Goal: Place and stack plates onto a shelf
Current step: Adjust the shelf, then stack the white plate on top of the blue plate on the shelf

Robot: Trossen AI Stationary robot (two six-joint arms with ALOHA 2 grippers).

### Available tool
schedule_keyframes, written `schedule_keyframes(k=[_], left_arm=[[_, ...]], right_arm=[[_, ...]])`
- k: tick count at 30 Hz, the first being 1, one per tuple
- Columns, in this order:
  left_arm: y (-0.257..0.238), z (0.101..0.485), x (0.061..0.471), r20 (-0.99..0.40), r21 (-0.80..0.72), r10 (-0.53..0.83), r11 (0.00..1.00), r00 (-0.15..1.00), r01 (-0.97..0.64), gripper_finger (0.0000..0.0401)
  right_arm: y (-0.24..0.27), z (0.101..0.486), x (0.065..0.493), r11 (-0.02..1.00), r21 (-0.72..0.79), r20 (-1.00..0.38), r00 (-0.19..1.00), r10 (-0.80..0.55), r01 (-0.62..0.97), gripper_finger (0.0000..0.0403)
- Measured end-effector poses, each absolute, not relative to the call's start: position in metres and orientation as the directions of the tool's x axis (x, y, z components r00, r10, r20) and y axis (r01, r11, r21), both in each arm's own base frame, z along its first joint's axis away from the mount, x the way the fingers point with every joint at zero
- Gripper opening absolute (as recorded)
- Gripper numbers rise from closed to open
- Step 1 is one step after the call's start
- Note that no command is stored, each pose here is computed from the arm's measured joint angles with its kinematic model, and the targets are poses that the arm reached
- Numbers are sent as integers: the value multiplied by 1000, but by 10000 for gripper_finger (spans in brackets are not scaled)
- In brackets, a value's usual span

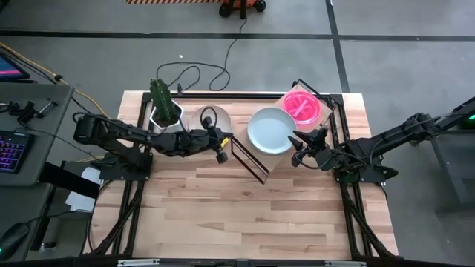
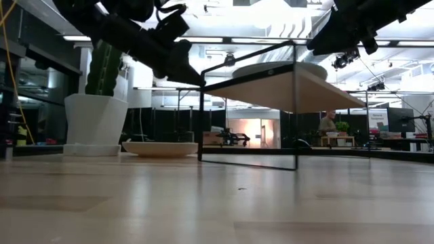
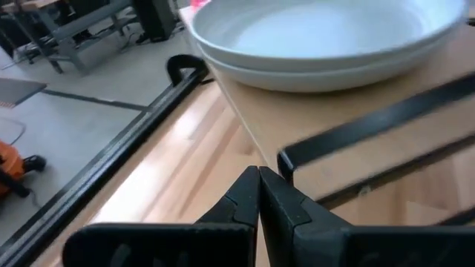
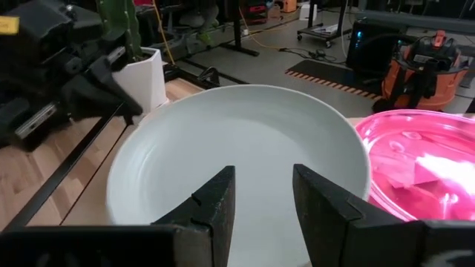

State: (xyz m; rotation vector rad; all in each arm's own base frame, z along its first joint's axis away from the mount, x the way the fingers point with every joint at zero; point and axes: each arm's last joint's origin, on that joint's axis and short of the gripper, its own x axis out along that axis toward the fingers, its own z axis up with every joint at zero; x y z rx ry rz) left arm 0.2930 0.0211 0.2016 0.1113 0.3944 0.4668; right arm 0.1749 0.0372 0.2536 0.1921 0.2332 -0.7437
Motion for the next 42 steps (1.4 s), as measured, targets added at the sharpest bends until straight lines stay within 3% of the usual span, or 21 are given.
schedule_keyframes(k=[5,14,20,27,34,42], left_arm=[[14,187,300,-369,270,453,888,811,-374,0],[16,224,271,-353,312,503,858,789,-407,0],[33,223,243,-555,223,431,901,711,-372,0],[48,202,240,-711,97,213,974,670,-207,6],[47,180,250,-768,191,235,972,597,-137,55],[47,160,255,-811,211,265,964,521,-161,129]], right_arm=[[37,254,175,720,90,-276,712,-646,688,119],[37,253,175,721,89,-277,712,-645,688,119],[38,253,175,732,94,-287,722,-630,675,119],[38,253,175,731,94,-286,721,-631,676,119],[38,253,175,732,88,-290,720,-630,676,119],[37,249,174,730,79,-313,712,-628,679,119]])
